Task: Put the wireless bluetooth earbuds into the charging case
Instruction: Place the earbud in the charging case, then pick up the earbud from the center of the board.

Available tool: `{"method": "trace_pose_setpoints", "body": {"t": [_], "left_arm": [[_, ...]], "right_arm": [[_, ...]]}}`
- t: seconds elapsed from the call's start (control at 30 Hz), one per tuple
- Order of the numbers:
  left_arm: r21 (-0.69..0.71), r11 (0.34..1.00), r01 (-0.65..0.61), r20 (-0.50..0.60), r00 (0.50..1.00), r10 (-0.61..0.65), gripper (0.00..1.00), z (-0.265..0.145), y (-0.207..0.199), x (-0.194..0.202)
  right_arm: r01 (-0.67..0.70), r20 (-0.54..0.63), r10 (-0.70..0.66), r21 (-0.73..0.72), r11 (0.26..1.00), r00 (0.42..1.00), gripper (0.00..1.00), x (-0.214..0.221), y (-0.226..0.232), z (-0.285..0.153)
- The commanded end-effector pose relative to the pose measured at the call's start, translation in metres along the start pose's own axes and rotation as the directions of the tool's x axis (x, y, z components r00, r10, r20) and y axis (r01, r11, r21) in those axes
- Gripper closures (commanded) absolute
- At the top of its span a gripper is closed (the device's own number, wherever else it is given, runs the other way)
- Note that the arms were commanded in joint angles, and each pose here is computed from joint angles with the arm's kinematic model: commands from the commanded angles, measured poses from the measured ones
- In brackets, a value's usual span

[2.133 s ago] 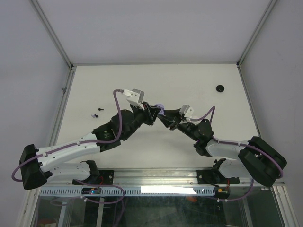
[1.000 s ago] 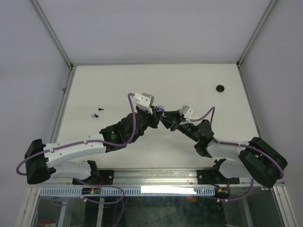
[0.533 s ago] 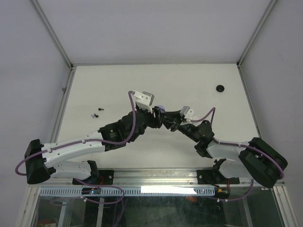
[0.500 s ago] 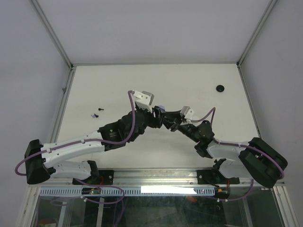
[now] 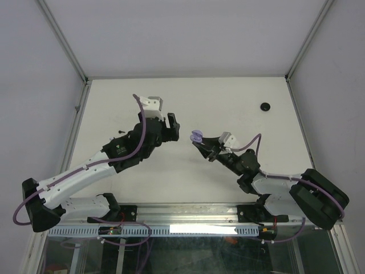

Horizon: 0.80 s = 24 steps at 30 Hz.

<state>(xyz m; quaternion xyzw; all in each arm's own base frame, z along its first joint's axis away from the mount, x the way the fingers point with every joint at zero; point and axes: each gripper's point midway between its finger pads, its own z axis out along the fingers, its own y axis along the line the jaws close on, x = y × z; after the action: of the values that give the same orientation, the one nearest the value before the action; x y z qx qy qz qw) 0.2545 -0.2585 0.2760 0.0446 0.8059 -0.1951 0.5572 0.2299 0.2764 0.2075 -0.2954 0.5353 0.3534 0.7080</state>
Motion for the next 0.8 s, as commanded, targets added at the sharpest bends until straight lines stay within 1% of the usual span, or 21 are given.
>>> {"method": "trace_pose_setpoints", "body": {"t": [0.0,0.13,0.3,0.4,0.63,0.77], "left_arm": [[-0.086,0.992,0.094,-0.020,0.995,-0.096,0.26,0.001,0.050,-0.005],[-0.185,0.978,0.098,-0.047,0.993,-0.108,0.26,0.006,0.095,0.000],[-0.334,0.940,0.073,-0.099,0.989,-0.112,0.26,0.012,0.150,0.011],[-0.399,0.915,0.063,-0.131,0.983,-0.125,0.26,0.016,0.181,0.018],[-0.505,0.858,0.094,-0.235,0.941,-0.242,0.26,0.028,0.249,0.052],[-0.559,0.821,0.112,-0.269,0.913,-0.308,0.25,0.033,0.280,0.071]], "right_arm": [[0.056,0.062,-0.057,0.031,0.998,0.996,1.00,-0.021,-0.006,-0.003],[0.072,0.036,-0.073,0.023,0.997,0.997,1.00,-0.015,-0.005,-0.009],[0.090,0.014,-0.090,0.027,0.996,0.996,1.00,-0.007,-0.005,-0.016],[0.097,0.003,-0.097,0.025,0.995,0.995,1.00,-0.003,-0.005,-0.019],[0.093,-0.009,-0.093,0.021,0.995,0.996,1.00,0.004,-0.004,-0.023],[0.097,-0.024,-0.096,0.028,0.995,0.995,1.00,0.007,-0.005,-0.025]]}}
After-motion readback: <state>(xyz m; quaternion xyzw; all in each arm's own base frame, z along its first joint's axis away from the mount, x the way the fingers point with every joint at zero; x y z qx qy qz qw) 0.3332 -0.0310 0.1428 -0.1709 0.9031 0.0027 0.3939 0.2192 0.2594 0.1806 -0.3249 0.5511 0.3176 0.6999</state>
